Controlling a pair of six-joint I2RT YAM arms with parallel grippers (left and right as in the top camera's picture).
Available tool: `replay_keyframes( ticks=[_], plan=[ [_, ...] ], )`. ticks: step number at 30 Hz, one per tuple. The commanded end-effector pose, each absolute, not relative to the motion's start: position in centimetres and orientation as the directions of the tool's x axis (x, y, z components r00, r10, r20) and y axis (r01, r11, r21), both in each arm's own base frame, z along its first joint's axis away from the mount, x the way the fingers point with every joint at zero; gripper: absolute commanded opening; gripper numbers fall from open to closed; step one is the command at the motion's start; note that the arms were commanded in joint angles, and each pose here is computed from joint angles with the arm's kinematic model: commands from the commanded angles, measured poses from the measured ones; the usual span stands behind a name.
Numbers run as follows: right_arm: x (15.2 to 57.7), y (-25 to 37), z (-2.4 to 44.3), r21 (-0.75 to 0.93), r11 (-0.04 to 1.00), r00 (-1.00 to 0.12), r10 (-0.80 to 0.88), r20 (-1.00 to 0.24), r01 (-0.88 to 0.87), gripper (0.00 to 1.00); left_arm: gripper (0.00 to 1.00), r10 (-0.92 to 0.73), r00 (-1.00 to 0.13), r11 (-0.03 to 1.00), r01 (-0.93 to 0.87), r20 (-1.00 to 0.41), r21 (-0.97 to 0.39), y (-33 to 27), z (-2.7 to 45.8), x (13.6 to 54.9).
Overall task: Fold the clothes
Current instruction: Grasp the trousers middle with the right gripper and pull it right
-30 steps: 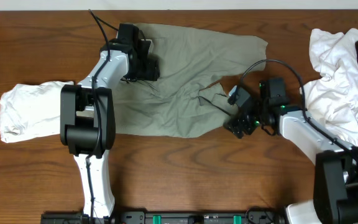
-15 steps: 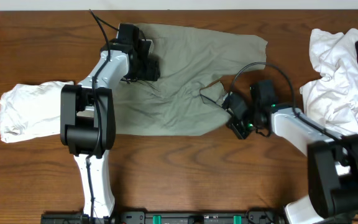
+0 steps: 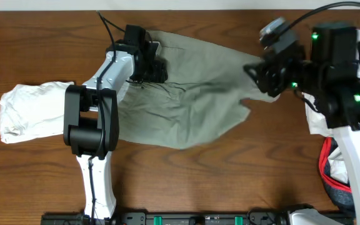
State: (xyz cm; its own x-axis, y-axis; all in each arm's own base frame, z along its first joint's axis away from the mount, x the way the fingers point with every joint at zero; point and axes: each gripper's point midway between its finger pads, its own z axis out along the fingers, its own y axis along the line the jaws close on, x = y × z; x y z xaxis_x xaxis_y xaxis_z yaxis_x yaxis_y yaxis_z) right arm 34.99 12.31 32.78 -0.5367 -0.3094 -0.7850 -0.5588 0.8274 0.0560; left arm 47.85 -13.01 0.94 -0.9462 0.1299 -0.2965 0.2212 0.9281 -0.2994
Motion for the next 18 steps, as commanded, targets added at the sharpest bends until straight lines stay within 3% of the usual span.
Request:
replay_keyframes(
  ticks=[1, 4, 11, 14, 18],
  plan=[
    [37.4, 8.3, 27.1, 0.016, 0.936, -0.711, -0.255, -0.655, -0.351, 0.56, 0.68, 0.106, -0.975, 0.952, 0.156, -0.194, -0.264, -11.2, -3.1, 46.5],
    [37.0, 7.1, 22.2, 0.042, 0.946, -0.823, -0.257, -0.507, -0.321, 0.65, 0.68, 0.106, -0.976, 0.952, 0.156, -0.191, -0.264, -11.2, -3.1, 46.4],
    [32.9, 5.0, 11.8, 0.161, 0.960, -0.971, -0.212, -0.111, -0.228, 0.63, 0.68, 0.117, -0.975, 0.951, 0.166, -0.191, -0.262, -11.2, -3.1, 46.3],
    [31.8, 6.0, 8.8, 0.246, 0.931, -0.963, -0.259, -0.069, -0.268, 0.63, 0.68, 0.117, -0.975, 0.958, 0.162, -0.191, -0.236, -10.8, -3.2, 46.4],
    [31.6, 6.8, 5.8, 0.278, 0.906, -0.947, -0.303, -0.103, -0.320, 0.63, 0.68, 0.117, -0.975, 0.959, 0.161, -0.191, -0.233, -10.7, -3.2, 46.4]
  ],
)
